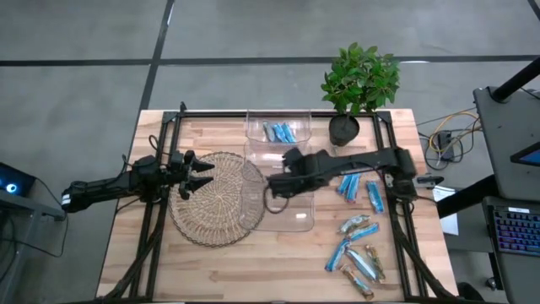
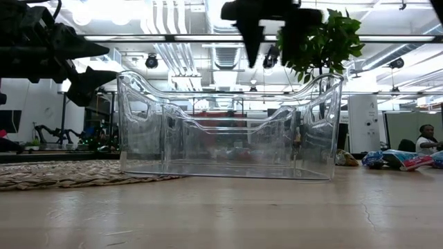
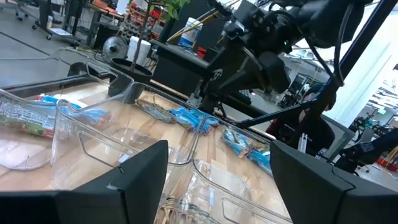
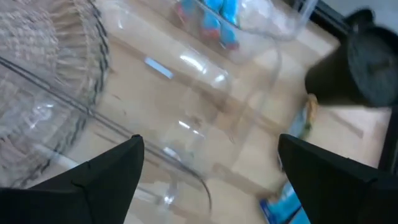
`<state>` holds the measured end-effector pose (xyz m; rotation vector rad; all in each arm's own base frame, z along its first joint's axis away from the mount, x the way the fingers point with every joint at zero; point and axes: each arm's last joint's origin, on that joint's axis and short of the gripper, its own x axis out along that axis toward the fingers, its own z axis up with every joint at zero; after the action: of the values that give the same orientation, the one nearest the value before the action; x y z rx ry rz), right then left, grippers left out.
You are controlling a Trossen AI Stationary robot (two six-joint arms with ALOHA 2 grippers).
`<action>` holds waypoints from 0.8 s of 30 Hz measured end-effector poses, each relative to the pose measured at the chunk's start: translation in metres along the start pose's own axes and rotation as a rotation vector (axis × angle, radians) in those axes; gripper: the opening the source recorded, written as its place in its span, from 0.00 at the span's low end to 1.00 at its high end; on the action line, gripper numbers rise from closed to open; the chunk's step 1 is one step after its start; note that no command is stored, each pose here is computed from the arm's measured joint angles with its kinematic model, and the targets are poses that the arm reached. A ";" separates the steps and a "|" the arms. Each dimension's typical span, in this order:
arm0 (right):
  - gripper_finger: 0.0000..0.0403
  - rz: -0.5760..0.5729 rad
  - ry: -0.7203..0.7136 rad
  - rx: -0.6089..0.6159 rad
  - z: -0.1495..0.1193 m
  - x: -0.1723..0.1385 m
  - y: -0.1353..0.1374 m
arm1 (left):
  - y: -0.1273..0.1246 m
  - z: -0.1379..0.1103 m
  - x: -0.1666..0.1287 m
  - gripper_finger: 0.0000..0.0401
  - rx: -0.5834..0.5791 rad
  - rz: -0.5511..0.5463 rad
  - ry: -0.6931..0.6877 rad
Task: Pick and place Granola Bars by type
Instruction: Put the red granola bar into the top transparent bin
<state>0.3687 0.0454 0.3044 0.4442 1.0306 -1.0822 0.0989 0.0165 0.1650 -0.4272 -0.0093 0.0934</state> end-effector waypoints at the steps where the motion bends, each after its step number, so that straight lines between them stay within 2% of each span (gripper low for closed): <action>1: 0.89 -0.001 0.000 0.017 -0.006 -0.001 -0.005 | 0.000 0.000 0.000 0.65 0.000 0.000 0.000; 11: 0.89 -0.057 0.024 0.178 -0.064 0.005 -0.063 | 0.000 0.000 0.000 0.65 0.000 0.000 0.000; 16: 0.89 -0.085 0.064 0.259 -0.083 0.016 -0.089 | 0.000 0.000 0.000 0.65 0.000 0.000 0.000; 24: 0.89 -0.147 0.133 0.463 -0.110 0.036 -0.117 | 0.000 0.000 0.000 0.65 0.000 0.000 0.000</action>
<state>0.2181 0.0567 0.2392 0.8314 0.9355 -1.4453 0.0989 0.0165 0.1650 -0.4272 -0.0095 0.0935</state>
